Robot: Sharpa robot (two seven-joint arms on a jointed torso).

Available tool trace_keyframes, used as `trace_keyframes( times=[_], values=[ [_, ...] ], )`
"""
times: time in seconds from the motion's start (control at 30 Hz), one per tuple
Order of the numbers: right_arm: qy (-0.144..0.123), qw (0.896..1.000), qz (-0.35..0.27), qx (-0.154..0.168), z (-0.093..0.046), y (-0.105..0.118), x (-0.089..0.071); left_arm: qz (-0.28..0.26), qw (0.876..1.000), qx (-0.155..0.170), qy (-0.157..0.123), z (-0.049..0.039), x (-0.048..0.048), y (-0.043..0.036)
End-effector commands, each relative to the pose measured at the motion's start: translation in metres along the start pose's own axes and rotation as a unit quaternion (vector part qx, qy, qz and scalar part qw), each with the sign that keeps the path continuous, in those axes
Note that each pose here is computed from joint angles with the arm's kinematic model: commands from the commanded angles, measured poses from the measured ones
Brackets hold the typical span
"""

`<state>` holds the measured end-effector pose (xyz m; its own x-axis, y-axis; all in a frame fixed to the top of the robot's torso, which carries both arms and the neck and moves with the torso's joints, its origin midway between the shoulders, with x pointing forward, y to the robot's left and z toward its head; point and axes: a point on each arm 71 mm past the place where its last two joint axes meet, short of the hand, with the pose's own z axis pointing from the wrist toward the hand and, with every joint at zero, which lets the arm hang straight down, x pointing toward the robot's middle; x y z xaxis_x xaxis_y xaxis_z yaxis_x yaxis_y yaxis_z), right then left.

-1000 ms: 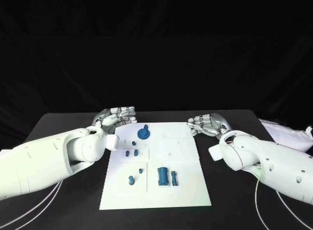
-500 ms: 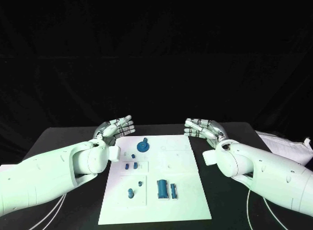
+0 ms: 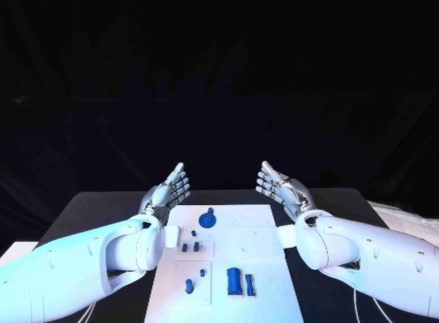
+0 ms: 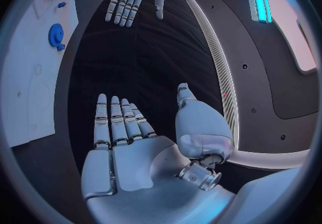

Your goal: Assemble the parts on the task board

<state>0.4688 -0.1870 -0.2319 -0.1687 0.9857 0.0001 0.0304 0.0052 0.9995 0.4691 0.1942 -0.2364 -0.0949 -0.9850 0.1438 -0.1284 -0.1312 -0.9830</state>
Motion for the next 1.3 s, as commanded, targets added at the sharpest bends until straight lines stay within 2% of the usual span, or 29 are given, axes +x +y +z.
trace_keyframes(
  times=[0.03, 0.2, 1.3],
  values=[
    [-0.069, 0.997, 0.007, -0.015, -0.0047, 0.0057, -0.0059, 0.057, 0.996, 0.052, -0.039, -0.0049, 0.0006, -0.0087],
    [-0.076, 0.997, 0.006, -0.015, -0.0081, 0.0075, -0.0042, 0.065, 0.995, 0.06, -0.043, -0.0084, 0.0042, -0.0108],
    [-0.076, 0.997, 0.006, -0.015, -0.0081, 0.0075, -0.0042, 0.065, 0.995, 0.06, -0.043, -0.0084, 0.0042, -0.0108]
  ],
)
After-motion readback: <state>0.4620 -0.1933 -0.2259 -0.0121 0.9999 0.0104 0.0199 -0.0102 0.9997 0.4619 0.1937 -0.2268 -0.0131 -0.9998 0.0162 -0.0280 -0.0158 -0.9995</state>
